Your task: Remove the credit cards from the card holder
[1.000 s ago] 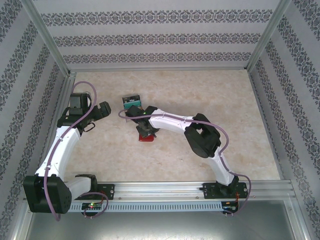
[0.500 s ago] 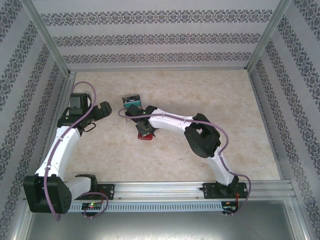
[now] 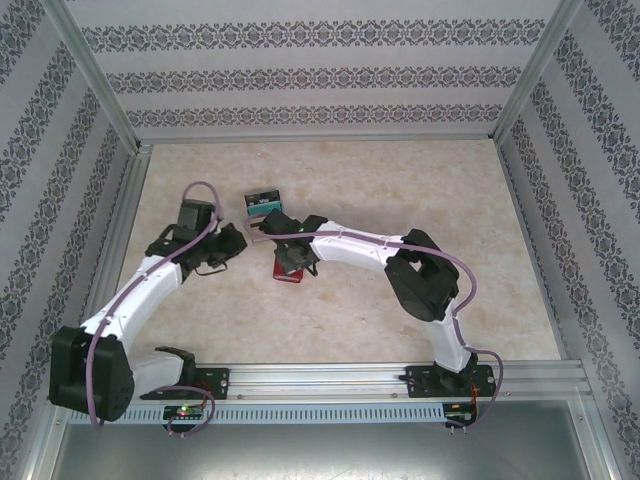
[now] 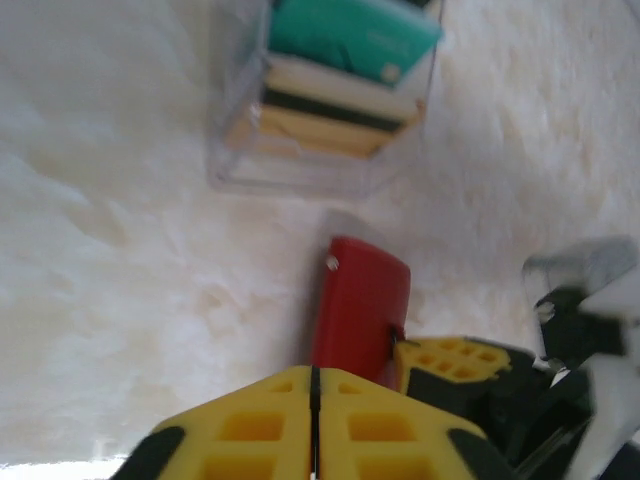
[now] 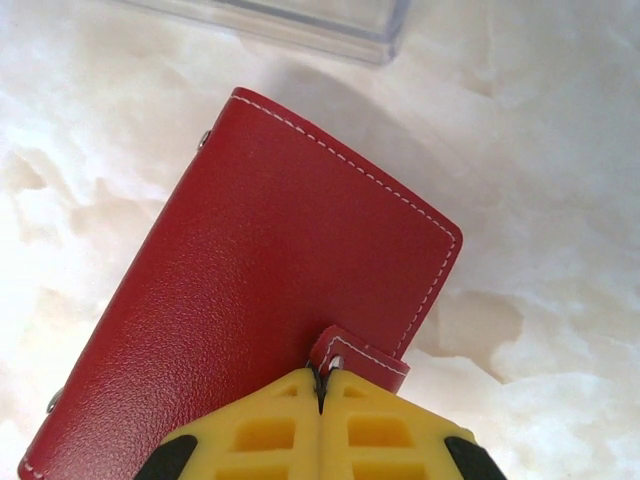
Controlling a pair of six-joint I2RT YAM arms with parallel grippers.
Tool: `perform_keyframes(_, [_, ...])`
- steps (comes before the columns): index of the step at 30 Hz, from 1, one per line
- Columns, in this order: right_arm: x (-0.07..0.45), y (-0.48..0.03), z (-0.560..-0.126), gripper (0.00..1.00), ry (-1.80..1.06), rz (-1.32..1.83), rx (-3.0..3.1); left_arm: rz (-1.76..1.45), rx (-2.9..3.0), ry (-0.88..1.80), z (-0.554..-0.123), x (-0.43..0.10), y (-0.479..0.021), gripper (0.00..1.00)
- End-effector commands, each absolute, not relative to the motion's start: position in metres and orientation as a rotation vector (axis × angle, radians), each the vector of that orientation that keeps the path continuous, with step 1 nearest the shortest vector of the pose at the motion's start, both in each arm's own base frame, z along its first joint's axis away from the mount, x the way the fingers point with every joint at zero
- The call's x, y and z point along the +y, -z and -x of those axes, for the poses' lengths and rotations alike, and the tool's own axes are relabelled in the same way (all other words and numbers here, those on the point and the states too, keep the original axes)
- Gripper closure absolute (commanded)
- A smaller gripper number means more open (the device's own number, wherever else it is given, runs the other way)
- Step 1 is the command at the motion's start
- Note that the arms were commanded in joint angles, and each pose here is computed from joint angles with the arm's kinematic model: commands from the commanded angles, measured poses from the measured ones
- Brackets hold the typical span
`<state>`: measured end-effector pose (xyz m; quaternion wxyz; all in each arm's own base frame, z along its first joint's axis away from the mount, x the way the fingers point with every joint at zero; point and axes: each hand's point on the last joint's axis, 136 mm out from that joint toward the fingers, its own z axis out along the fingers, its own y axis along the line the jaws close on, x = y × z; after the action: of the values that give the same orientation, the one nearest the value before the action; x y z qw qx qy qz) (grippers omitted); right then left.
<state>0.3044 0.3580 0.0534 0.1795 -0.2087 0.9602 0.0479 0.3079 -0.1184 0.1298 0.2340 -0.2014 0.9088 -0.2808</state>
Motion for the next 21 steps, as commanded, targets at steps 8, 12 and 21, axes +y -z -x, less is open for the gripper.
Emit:
perform_keyframes(8, [0.369, -0.062, -0.306, 1.0, -0.296, 0.558, 2.683, 0.63, 2.539, 0.985, -0.315, -0.186, -0.091, 1.0])
perform_keyframes(12, [0.37, -0.059, -0.305, 1.0, -0.32, 0.549, 2.688, 0.664, 2.569, 0.999, -0.316, -0.192, -0.073, 1.0])
perform_keyframes(21, [0.364, -0.066, -0.308, 1.0, -0.397, 0.477, 2.665, 0.757, 2.683, 0.892, -0.307, -0.19, -0.029, 1.0])
